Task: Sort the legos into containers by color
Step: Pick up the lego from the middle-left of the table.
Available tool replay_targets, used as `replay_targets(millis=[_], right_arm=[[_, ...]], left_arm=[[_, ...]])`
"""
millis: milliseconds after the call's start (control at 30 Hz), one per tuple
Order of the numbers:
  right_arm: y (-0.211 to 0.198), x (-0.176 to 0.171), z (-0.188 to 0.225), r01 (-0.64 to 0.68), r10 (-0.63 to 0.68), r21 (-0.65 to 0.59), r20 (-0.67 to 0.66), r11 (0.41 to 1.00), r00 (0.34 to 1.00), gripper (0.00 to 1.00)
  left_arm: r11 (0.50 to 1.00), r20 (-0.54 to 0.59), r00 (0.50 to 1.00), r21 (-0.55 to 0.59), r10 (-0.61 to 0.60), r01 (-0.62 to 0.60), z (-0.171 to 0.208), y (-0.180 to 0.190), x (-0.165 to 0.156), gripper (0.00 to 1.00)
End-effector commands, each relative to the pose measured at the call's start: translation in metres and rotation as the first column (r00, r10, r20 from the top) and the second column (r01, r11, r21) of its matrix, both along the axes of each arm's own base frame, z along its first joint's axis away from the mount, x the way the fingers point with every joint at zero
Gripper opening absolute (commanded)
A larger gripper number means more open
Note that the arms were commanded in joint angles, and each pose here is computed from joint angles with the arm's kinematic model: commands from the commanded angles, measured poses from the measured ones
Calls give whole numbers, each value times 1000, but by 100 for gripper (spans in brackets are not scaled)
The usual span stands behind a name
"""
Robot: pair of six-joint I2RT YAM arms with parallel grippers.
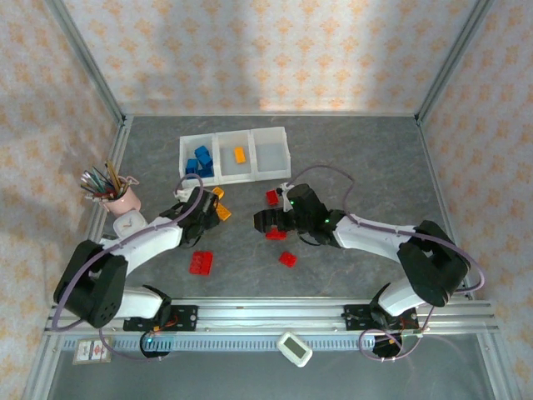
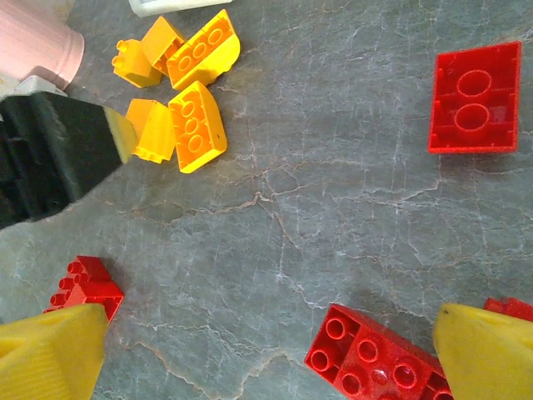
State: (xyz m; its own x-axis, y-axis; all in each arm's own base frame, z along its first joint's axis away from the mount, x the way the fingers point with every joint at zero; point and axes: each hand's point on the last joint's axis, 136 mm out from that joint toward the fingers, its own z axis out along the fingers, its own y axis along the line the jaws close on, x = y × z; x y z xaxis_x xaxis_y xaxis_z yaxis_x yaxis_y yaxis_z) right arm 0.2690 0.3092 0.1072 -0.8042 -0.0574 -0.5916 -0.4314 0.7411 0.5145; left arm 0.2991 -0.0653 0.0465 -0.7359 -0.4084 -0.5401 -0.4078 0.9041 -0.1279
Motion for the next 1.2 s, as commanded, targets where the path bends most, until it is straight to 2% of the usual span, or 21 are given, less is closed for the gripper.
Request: replay_targets(millis=[0,333,533,833,1000,1167], right_arm=[[-1,4,1,27,-27,3,24,1000,999,100],[-1,5,2,28,-28,4,24,1000,999,100],[0,6,1,27,-27,-2,23,1000,999,100],[2,8,3,26,-26,-3,27,1000,999,100],[3,13,12,22,-22,-11,51,1000,998,100],[2,18,27,28,-28,3,74,1000,997,100]], left_arm=[[1000,22,1000,27,-12,12,0,-1,14,67],[998,32,999,58,-2,1,-8,4,37,61],[998,29,1000,67,-11,9,-12,6,45,50],[997,-5,1000,78,-2,2,-17,12,29,34],[998,10,1000,66,-1,0,-2,10,19,31],[999,75,997,41,-3,0,30,0,11,30]])
